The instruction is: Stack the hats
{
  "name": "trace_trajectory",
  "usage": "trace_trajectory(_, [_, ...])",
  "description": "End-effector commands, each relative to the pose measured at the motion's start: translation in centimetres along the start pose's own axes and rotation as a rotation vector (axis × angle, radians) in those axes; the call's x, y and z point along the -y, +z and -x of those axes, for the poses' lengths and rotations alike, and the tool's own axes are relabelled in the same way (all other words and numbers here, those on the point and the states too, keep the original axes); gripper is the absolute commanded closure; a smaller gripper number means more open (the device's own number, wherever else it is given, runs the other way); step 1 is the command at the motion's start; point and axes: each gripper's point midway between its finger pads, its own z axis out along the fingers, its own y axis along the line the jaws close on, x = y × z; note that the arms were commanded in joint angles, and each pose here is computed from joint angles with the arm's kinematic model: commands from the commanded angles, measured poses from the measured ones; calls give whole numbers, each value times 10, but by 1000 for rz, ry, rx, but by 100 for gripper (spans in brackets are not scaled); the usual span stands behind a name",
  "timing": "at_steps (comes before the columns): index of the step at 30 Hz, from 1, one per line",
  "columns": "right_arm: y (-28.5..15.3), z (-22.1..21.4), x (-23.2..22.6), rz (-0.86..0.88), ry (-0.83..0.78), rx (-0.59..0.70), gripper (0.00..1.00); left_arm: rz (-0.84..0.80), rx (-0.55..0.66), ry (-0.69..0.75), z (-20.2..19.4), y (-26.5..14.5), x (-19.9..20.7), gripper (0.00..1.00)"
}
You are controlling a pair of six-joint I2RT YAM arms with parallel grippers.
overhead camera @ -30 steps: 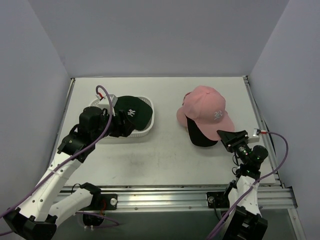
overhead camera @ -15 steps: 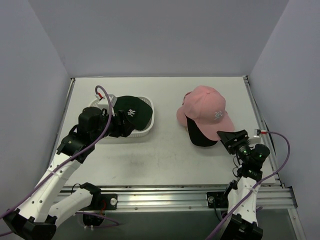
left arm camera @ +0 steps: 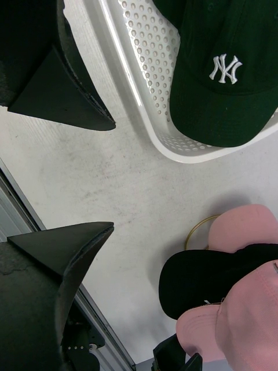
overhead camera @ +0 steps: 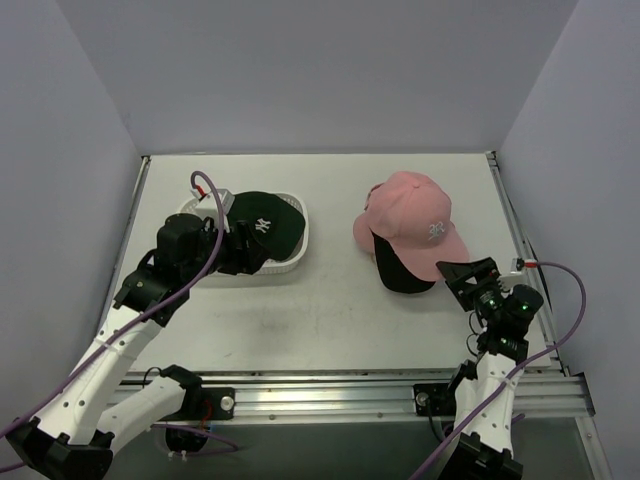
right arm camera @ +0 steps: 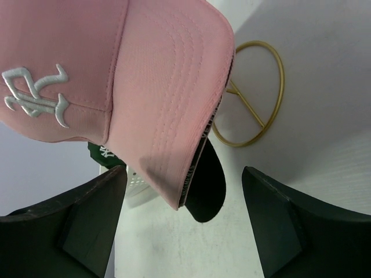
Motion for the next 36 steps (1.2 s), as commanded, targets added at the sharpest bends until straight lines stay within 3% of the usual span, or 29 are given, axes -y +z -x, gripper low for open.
trace_trajectory(1, [-1, 19, -16, 29, -55, 59, 23, 2, 30, 13, 7, -3, 0, 27])
trace_trajectory(15, [-6, 58, -27, -59, -77, 198, 22, -17, 20, 22, 7, 5, 2, 27])
trace_trajectory(26, [-15, 123, -54, -187, -185, 341, 25, -19, 21, 30, 8, 5, 3, 27])
trace_trajectory(30, [-18, 140, -85, -155, -290, 375, 32, -19, 21, 29, 8, 6, 3, 27])
trace_trajectory(36, [-21, 158, -145, -104, -440, 437, 31, -6, 17, 26, 7, 10, 0, 27])
